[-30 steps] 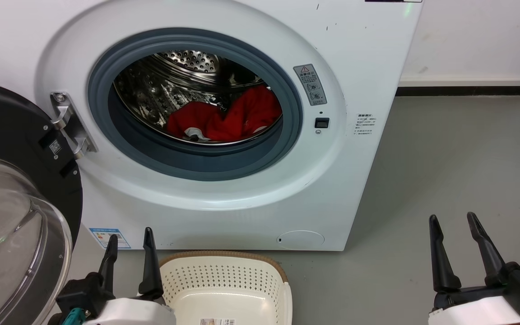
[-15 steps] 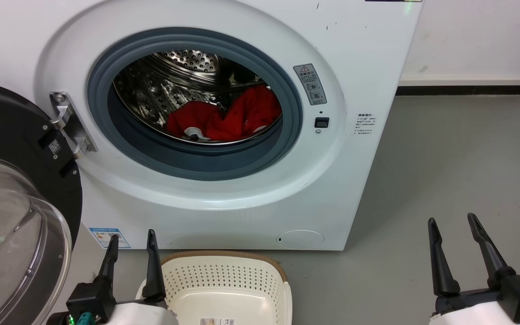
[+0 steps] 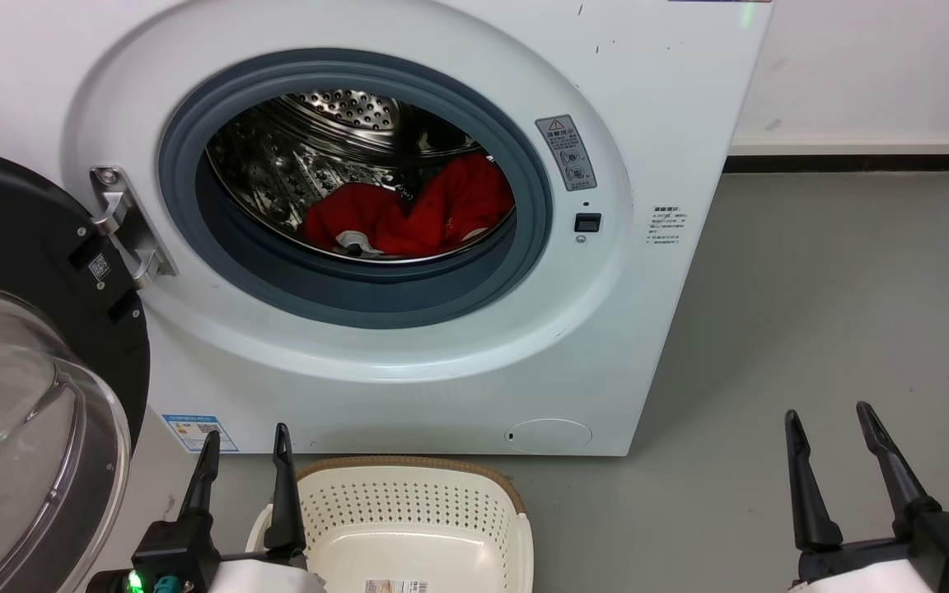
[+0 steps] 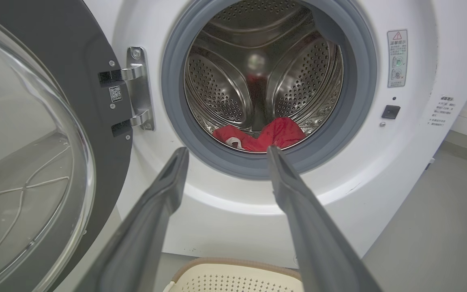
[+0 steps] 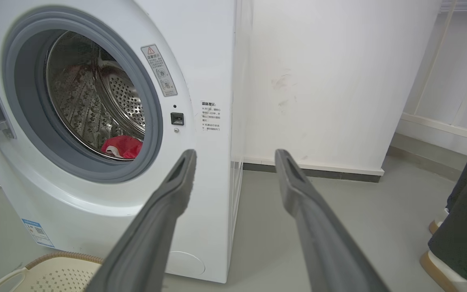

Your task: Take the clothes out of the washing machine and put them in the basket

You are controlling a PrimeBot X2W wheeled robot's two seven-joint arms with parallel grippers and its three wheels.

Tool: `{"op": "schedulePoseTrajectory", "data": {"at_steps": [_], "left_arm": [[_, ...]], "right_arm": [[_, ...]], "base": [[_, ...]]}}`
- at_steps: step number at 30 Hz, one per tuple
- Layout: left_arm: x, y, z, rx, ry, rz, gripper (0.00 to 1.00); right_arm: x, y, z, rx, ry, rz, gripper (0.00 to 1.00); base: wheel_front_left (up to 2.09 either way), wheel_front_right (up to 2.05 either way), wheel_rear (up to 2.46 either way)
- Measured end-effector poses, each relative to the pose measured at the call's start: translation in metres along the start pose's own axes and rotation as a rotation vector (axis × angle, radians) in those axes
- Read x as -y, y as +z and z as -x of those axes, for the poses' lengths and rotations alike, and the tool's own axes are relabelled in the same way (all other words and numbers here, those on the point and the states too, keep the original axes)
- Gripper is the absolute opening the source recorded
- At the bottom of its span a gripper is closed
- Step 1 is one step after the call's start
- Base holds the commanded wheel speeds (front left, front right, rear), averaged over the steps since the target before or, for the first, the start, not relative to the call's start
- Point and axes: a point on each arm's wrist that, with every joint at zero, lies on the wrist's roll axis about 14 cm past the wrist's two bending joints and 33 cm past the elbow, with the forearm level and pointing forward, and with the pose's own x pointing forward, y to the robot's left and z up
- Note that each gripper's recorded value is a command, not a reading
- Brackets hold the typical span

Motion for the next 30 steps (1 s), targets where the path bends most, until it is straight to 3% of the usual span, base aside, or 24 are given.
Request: {"op": "schedulePoseTrajectory", "data": {"at_steps": [25,30], "left_arm": [[-0.001,-0.007,0.001,-0.021,0.006,-0.013,1.00],[0.006,-0.012,-0.013,-0.033,-0.036,-0.020,1.00]], "right_arm": [[0.003,-0.009,0.003,-0.030,-0.012,-0.019,1.00],[0.002,-0.012,0.002,-0.038,-0.010,-0.020,1.00]], "base": [[0.00,0.00,0.00],[0.00,0.00,0.00]]}}
